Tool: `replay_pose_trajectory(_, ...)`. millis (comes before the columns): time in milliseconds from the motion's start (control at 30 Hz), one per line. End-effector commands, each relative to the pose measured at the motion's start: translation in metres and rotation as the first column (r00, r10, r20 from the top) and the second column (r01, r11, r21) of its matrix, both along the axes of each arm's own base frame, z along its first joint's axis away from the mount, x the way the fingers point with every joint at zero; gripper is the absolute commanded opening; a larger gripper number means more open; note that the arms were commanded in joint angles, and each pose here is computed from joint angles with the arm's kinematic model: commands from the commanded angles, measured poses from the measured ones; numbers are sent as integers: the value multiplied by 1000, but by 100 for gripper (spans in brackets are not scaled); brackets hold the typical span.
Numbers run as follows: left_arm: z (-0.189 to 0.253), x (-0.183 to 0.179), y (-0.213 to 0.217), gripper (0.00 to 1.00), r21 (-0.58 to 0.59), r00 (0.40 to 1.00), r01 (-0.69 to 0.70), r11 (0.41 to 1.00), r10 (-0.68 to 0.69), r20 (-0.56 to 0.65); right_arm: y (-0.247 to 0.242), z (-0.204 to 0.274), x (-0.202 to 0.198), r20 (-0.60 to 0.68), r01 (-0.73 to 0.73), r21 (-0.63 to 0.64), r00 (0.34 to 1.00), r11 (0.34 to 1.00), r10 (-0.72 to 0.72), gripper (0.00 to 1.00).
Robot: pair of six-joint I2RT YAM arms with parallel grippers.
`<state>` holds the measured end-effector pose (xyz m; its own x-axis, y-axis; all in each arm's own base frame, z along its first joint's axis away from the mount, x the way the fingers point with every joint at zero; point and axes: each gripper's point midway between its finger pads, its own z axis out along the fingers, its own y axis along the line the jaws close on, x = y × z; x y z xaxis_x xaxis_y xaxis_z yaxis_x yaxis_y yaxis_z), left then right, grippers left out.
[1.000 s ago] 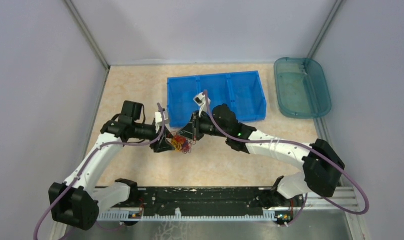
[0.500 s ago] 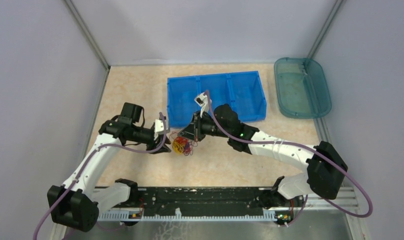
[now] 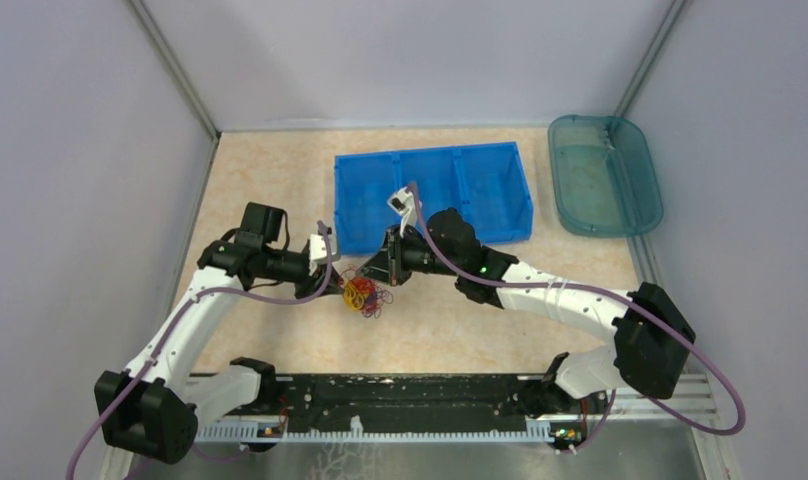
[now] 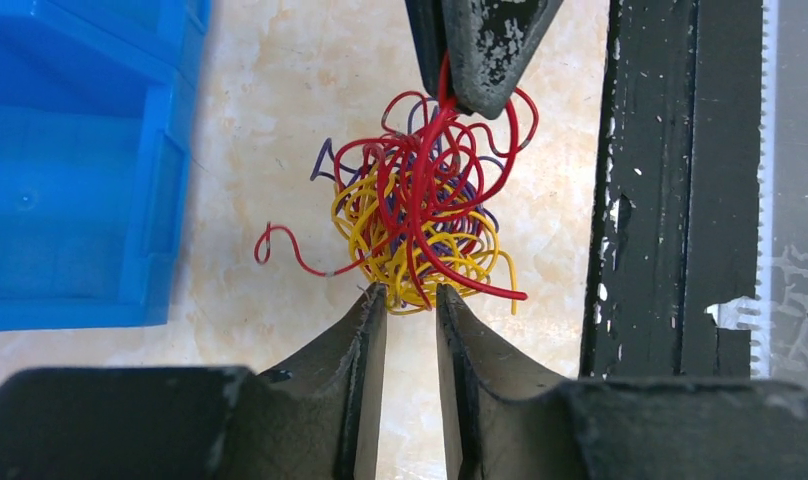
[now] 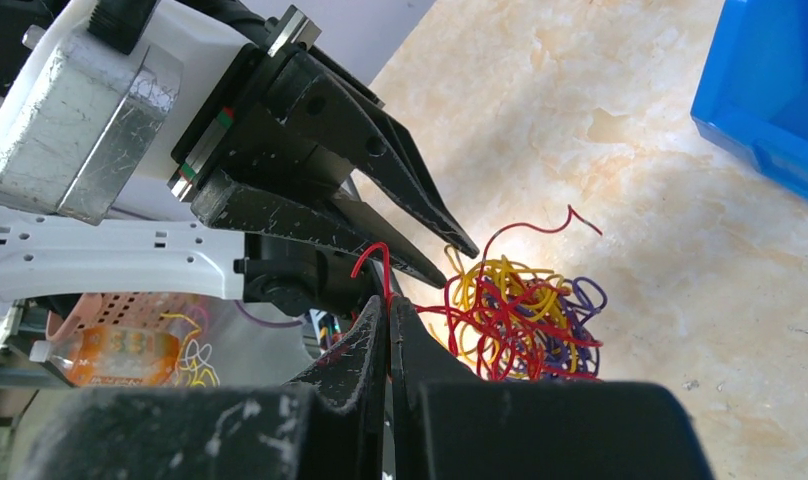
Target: Untangle the cables
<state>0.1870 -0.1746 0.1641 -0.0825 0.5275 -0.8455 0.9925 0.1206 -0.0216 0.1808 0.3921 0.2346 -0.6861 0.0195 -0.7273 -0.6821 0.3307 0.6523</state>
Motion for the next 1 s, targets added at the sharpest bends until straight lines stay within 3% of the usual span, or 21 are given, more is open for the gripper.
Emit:
replay_pose_trajectory(0,12,3,-6,33,-40,999,19,999,-17,40,8,42,-2,58,-39,94,998,995,34,0)
replay_pose_trajectory(200,7,0,-5,35,-34,999,34,999,-33,35,11,42,-6,45,-62,96,997,993,58,0)
replay_pose_trajectory(433,11,-8,-9,27,-66,999,51,997,-50,10,12,45,-4,42,-55,100,998,994,51,0)
replay_pose_trajectory(600,11,-13,-8,1,-68,998,61,996,-61,2,10,42,0,35,-25,89,999,996,21,0)
replay_pose_trajectory(800,7,-5,2,0,-1,999,16,1000,-16,49,-12,24,12,33,61,36,998,997,-62,0)
replay_pose_trajectory(967,11,13,8,0,32,993,-83,996,80,89,-50,-18,19,-12,149,-35,989,988,-150,0)
